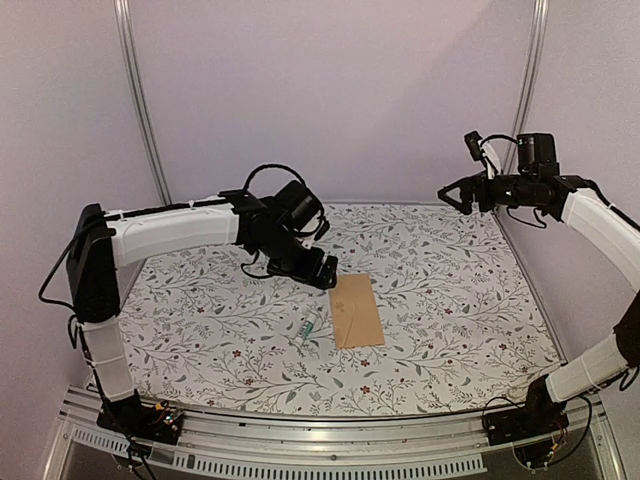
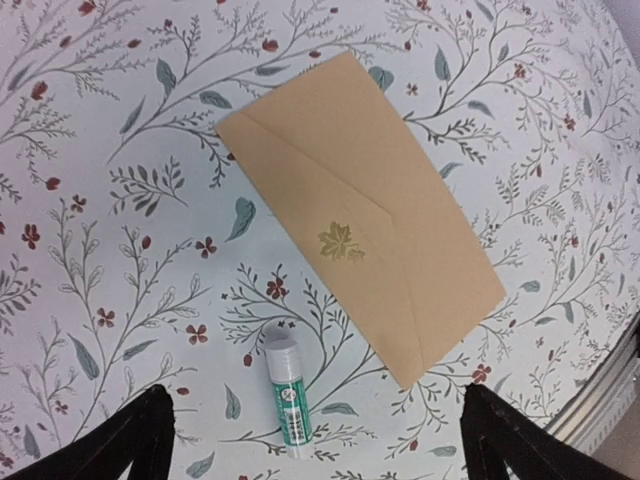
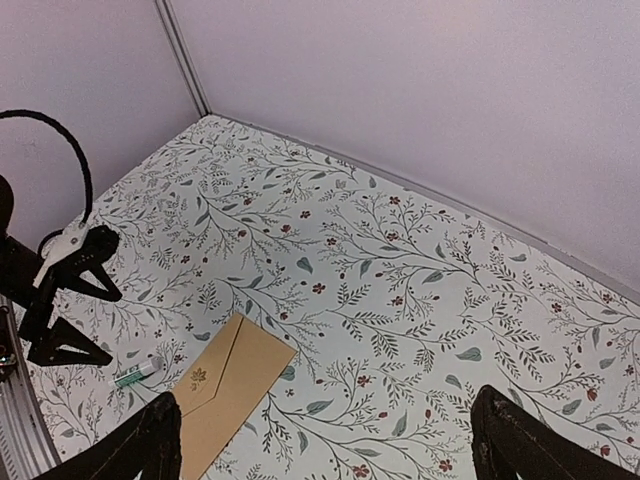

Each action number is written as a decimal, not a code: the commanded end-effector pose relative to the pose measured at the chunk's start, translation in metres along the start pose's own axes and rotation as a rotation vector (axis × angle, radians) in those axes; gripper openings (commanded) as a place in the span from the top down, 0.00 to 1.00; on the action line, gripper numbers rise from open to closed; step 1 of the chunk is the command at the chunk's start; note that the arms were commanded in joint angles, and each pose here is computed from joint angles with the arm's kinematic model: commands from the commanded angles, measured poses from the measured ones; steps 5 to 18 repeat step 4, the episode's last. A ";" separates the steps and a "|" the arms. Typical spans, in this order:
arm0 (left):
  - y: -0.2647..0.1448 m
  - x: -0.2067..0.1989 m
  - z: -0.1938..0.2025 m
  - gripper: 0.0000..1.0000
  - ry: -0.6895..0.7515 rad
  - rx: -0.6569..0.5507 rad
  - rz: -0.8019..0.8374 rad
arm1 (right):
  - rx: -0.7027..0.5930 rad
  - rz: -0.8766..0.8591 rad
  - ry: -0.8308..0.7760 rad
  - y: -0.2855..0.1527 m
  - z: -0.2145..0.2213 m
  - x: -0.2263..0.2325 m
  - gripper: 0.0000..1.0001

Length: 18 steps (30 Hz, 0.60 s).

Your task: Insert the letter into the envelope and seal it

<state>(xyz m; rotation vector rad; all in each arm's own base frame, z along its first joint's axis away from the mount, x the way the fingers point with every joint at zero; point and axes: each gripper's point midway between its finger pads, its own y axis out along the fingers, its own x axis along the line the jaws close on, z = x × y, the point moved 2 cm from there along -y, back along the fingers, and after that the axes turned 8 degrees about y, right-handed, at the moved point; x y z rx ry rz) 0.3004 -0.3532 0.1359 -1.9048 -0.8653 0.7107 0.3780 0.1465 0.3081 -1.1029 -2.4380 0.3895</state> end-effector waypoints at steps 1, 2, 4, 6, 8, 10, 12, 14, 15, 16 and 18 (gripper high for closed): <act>-0.043 0.018 -0.048 0.00 -0.020 -0.224 -0.002 | -0.071 0.041 -0.009 -0.012 -0.026 0.003 0.01; -0.048 0.021 -0.053 0.00 -0.018 -0.248 -0.001 | -0.071 0.044 -0.006 -0.012 -0.027 0.002 0.01; -0.058 0.024 -0.061 0.00 -0.006 -0.299 0.001 | -0.070 0.046 -0.004 -0.012 -0.027 0.002 0.01; -0.058 0.024 -0.061 0.00 -0.006 -0.299 0.001 | -0.070 0.046 -0.004 -0.012 -0.027 0.002 0.01; -0.058 0.024 -0.061 0.00 -0.006 -0.299 0.001 | -0.070 0.046 -0.004 -0.012 -0.027 0.002 0.01; -0.058 0.024 -0.061 0.00 -0.006 -0.299 0.001 | -0.070 0.046 -0.004 -0.012 -0.027 0.002 0.01; -0.058 0.024 -0.061 0.00 -0.006 -0.299 0.001 | -0.070 0.046 -0.004 -0.012 -0.027 0.002 0.01; -0.058 0.024 -0.061 0.00 -0.006 -0.299 0.001 | -0.070 0.046 -0.004 -0.012 -0.027 0.002 0.01; -0.058 0.024 -0.061 0.00 -0.006 -0.299 0.001 | -0.070 0.046 -0.004 -0.012 -0.027 0.002 0.01; -0.058 0.024 -0.061 0.00 -0.006 -0.299 0.001 | -0.070 0.046 -0.004 -0.012 -0.027 0.002 0.01; -0.058 0.024 -0.061 0.00 -0.006 -0.299 0.001 | -0.070 0.046 -0.004 -0.012 -0.027 0.002 0.01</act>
